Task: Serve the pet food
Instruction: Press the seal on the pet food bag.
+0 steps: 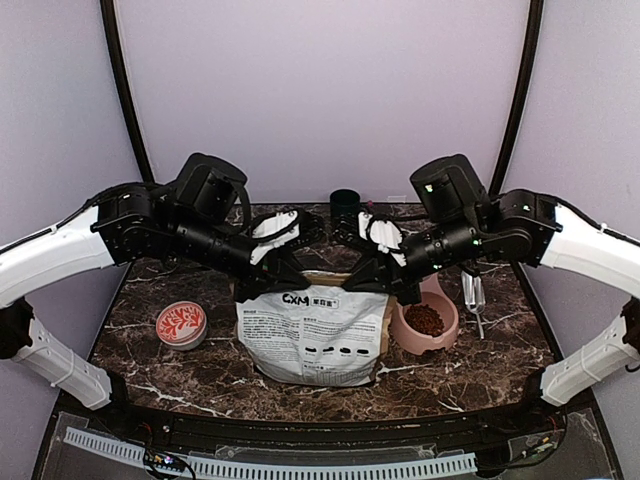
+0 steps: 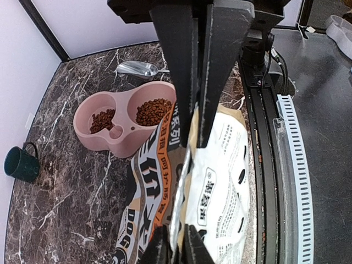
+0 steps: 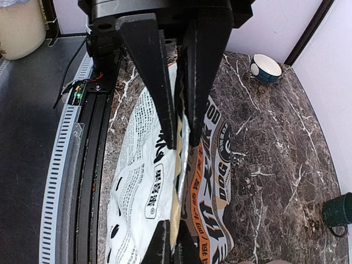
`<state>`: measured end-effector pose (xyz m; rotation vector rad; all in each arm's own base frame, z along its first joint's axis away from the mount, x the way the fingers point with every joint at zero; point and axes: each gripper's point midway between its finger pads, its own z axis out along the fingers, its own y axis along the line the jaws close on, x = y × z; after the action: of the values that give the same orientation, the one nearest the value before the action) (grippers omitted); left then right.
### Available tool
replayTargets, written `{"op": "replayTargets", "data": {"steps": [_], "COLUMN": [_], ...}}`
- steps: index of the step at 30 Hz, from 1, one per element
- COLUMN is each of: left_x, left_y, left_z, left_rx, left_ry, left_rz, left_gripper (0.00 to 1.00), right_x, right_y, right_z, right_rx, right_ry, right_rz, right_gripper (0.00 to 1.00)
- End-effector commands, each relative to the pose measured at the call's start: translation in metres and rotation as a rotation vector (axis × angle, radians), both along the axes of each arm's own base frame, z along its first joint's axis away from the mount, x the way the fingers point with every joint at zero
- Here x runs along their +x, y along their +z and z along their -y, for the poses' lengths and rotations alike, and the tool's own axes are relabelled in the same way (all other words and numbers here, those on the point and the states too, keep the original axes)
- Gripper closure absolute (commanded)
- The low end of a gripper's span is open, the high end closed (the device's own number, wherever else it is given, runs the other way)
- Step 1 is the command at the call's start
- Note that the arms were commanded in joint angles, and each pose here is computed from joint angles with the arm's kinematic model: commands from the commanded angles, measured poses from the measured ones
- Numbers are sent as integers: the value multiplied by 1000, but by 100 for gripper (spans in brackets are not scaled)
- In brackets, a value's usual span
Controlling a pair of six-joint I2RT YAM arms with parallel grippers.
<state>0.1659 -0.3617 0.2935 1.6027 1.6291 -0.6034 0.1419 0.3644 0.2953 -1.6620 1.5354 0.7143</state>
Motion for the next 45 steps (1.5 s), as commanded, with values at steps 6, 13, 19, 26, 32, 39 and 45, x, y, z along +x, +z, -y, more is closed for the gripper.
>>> {"op": "replayTargets", "data": {"steps": [6, 13, 19, 26, 32, 39, 45], "left_x": [22, 15, 9, 15, 17, 23, 25], "left_y": [-6, 13, 3, -12, -12, -17, -18], "left_z": [-10, -15, -28, -41, -47, -58, -68], "left_rx": [47, -14, 5, 36, 37, 54, 53], "left_ry": [98, 94, 101, 133, 139, 172, 188], "left_rz": [69, 68, 34, 37, 44, 56, 58], "left_gripper": [100, 100, 85, 100, 100, 90, 100], "right_x": [-14, -13, -12, -11, -11, -11, -12], "right_y": [51, 47, 49, 50, 49, 50, 49], "right_z": [12, 7, 5, 7, 10, 11, 14], "right_rx": [164, 161, 172, 178, 177, 181, 181], "right_ry": [31, 32, 29, 19, 14, 11, 8], "right_rz": [67, 47, 39, 51, 59, 68, 68], "right_gripper": [100, 100, 100, 100, 100, 100, 100]}}
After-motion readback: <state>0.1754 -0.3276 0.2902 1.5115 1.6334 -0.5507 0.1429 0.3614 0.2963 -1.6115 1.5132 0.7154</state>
